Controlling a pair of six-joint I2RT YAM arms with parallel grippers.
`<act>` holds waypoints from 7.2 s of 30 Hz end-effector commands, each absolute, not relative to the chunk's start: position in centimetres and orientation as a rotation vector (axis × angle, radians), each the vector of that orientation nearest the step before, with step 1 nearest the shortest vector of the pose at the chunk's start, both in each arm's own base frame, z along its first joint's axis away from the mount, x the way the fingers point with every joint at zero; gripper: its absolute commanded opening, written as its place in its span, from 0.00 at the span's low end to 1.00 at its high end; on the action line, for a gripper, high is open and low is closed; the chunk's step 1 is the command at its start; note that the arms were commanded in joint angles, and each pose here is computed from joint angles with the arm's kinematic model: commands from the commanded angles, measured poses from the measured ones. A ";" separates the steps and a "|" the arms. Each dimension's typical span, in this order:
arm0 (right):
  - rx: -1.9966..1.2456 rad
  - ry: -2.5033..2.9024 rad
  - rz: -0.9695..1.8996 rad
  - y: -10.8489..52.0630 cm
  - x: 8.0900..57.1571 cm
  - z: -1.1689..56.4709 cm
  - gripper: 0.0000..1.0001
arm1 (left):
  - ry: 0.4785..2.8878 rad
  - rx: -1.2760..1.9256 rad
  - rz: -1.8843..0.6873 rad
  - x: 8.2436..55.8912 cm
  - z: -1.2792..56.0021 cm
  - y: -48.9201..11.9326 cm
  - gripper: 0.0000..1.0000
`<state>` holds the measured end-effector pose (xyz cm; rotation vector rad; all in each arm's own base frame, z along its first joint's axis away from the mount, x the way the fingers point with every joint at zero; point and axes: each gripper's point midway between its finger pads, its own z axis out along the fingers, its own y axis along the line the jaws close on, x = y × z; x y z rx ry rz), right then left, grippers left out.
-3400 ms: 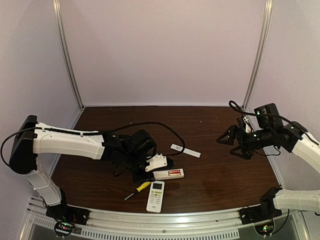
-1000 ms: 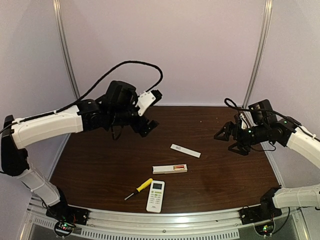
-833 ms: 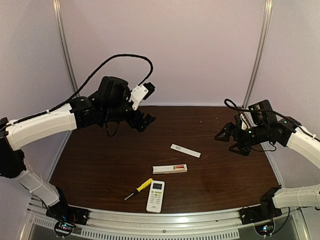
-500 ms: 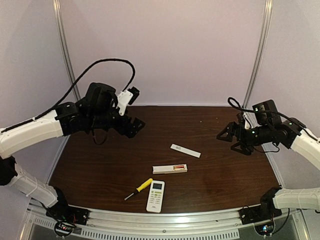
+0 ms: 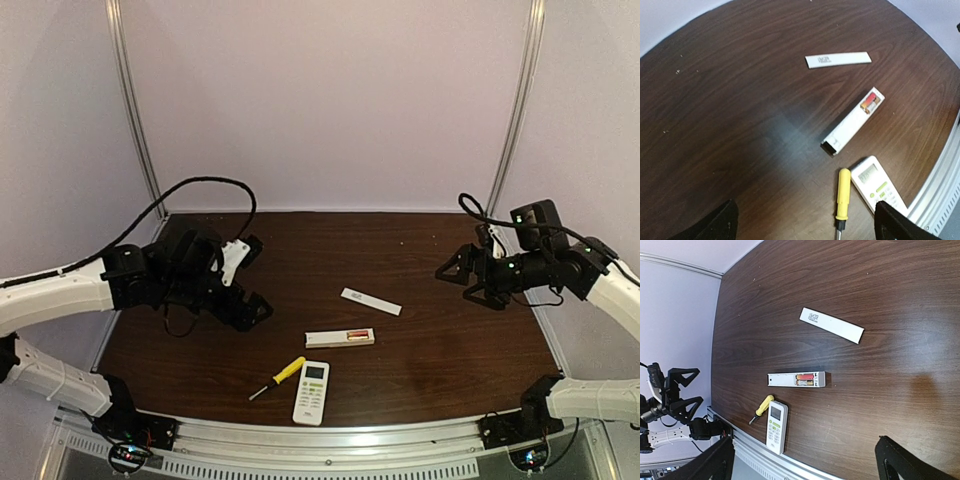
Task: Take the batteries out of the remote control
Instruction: Pick up the screwdriver from the center of the board, then pass from the left arm to the right
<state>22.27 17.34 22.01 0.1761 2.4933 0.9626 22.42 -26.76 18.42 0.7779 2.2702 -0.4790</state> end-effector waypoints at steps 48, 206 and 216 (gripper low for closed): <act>0.270 2.427 1.006 15.5 19.0 23.4 1.00 | 2.280 0.950 -0.673 12.8 7.6 -28.0 0.74; 0.025 2.664 1.804 34.5 15.6 20.5 0.48 | 1.655 1.577 -0.598 13.3 18.5 -42.4 0.00; 0.013 2.676 1.815 34.7 15.4 20.3 0.39 | 1.657 1.570 -0.586 13.6 18.4 -42.6 0.00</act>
